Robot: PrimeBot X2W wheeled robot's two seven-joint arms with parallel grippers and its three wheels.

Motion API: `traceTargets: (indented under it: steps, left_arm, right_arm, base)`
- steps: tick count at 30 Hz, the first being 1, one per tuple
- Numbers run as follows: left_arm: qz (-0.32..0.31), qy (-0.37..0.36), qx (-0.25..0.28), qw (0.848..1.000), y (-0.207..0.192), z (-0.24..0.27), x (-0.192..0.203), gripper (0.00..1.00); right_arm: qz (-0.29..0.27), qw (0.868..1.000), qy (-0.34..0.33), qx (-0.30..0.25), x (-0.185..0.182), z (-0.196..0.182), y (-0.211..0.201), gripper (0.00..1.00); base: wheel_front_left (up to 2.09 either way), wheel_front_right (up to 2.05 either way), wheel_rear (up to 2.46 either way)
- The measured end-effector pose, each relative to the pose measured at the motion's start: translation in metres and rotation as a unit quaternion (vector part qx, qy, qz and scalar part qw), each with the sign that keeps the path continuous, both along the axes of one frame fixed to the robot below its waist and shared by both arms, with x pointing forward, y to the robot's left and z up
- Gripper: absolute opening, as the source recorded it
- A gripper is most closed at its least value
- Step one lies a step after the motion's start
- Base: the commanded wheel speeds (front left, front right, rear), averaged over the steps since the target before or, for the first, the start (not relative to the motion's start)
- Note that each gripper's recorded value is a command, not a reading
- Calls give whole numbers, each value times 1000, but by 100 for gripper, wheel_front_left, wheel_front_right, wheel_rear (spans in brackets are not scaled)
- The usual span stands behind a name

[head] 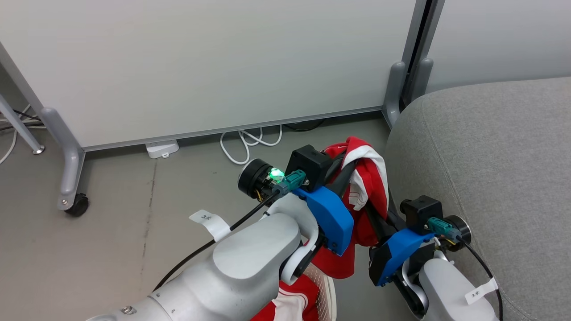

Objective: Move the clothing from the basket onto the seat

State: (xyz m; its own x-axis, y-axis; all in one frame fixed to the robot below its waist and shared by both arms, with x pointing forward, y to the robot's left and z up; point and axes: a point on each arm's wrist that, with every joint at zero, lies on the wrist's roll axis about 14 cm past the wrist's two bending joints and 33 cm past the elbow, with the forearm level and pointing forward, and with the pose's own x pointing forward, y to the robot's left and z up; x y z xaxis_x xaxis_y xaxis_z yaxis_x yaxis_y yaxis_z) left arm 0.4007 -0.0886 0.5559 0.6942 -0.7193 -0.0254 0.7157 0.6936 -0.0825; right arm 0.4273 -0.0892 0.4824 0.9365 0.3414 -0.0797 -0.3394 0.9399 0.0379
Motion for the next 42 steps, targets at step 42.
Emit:
traceTargets:
  steps: [42]
  left_arm:
    - [95,8,-69,993,86,-44,-27,100]
  right_arm:
    - [-56,998,-16,12,6,5,-35,0]
  base:
    - [0,0,0]
